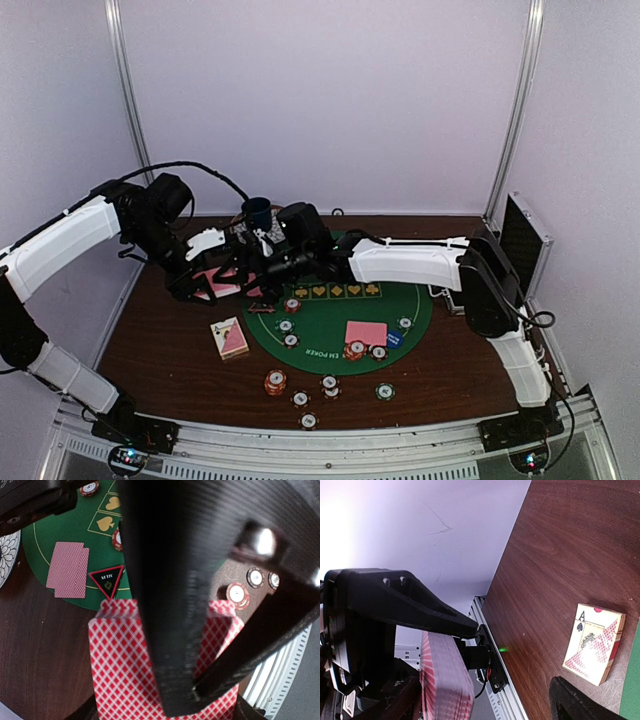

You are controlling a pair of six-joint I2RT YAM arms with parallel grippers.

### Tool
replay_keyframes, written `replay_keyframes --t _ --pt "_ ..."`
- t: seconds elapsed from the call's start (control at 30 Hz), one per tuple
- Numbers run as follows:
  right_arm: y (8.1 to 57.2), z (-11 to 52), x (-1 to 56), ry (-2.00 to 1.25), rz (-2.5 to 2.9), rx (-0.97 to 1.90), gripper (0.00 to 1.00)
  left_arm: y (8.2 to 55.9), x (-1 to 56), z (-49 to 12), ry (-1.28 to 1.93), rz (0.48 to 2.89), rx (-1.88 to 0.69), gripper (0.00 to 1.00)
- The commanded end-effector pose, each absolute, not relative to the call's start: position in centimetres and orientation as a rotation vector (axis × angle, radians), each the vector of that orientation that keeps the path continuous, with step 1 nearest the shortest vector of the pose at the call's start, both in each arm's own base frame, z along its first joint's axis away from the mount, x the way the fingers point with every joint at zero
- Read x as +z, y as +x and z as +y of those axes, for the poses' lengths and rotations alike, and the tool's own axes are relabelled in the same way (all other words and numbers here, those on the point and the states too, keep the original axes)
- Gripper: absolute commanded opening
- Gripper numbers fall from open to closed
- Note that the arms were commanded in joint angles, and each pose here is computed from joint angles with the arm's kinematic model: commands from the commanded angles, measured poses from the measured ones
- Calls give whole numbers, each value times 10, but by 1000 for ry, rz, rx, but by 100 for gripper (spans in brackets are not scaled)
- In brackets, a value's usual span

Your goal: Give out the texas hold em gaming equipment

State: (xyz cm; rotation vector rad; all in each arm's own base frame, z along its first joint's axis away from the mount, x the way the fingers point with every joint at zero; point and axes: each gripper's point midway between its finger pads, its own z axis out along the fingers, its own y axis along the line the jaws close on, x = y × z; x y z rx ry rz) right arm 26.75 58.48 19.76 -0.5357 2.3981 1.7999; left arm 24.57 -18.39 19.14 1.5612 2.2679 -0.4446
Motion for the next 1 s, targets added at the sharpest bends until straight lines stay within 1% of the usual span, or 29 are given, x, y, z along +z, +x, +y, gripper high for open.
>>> replay_keyframes --t 0.0,0.37,0.6,0.73,0.83,0.97 --pt "280 587 197 -478 2396 1822 90 252 212 -192 1552 2167 -455 0" --pt "292 565 177 -382 2460 1779 78 252 214 -191 1552 2158 -443 0" --pt "295 549 171 -383 2495 1705 74 250 214 -190 1554 2160 -438 0" --pt "294 543 179 -384 2478 1711 70 250 213 -189 1555 2163 -435 0" --pt "292 542 195 -390 2439 1748 65 250 212 -189 1558 2167 -436 0" --pt "289 543 228 -398 2333 1849 61 251 208 -188 1561 2180 -434 0"
